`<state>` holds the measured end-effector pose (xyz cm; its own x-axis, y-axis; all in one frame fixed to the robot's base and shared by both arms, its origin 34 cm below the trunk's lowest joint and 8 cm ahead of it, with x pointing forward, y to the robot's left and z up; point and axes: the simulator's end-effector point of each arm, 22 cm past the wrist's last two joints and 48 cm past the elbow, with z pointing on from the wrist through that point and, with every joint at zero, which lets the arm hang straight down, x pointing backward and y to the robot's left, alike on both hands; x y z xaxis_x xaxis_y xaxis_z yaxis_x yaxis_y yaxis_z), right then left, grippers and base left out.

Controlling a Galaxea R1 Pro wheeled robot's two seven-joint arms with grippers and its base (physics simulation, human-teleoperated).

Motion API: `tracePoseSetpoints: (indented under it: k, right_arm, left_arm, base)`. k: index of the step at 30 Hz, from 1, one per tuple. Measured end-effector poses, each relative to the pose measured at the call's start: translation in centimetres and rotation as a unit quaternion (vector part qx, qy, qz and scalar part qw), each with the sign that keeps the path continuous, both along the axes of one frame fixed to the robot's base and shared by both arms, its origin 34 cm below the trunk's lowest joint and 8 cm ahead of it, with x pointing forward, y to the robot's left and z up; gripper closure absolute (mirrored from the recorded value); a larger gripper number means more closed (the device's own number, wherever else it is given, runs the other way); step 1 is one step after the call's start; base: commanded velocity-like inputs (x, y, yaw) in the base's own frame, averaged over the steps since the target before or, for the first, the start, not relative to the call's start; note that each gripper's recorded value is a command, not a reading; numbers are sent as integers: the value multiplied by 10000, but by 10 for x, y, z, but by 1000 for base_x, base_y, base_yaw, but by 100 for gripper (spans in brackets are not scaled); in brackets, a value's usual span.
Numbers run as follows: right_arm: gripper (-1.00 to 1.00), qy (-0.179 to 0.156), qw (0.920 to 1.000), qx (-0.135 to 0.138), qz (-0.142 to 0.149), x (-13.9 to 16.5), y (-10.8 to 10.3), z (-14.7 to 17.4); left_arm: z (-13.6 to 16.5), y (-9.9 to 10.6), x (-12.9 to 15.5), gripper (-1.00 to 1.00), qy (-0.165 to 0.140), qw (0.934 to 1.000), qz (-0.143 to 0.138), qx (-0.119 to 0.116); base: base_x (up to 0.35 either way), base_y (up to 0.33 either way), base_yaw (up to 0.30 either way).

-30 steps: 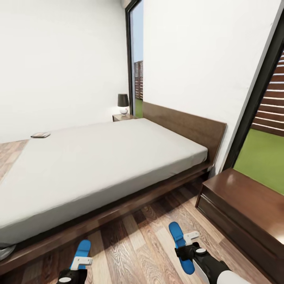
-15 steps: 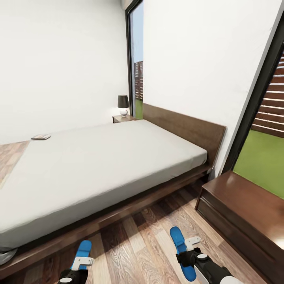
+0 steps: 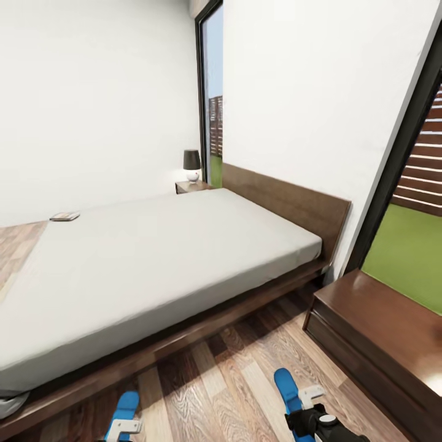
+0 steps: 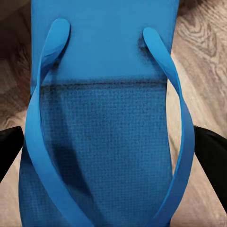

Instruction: In the bedroom, move the book from the bed onto either nightstand, and place the two sandals side by side next to the bed.

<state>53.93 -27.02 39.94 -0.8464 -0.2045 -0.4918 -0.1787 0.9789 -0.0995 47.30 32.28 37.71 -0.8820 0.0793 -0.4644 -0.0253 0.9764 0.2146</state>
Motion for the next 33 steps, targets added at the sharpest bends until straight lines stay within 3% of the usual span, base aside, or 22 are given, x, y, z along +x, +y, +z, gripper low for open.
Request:
tracePoseSetpoints:
  k: [16,22,33]
  right_arm:
    - [100,190,9994,-265,-96,-19,-40,22]
    - [100,320,9990,-286,-108,-35,-44,25]
    - [100,333,9990,-286,-108,-36,-44,41]
  left_arm:
    - [25,-14,-8,100,57,9999,-131,-19]
    - [35,-23,-8,100,74,9998,-154,-63]
    - [53,-24,-4,100,20,9999,-142,-85]
  base:
    - [0,0,0]
    - [0,0,0]
    - [0,0,0]
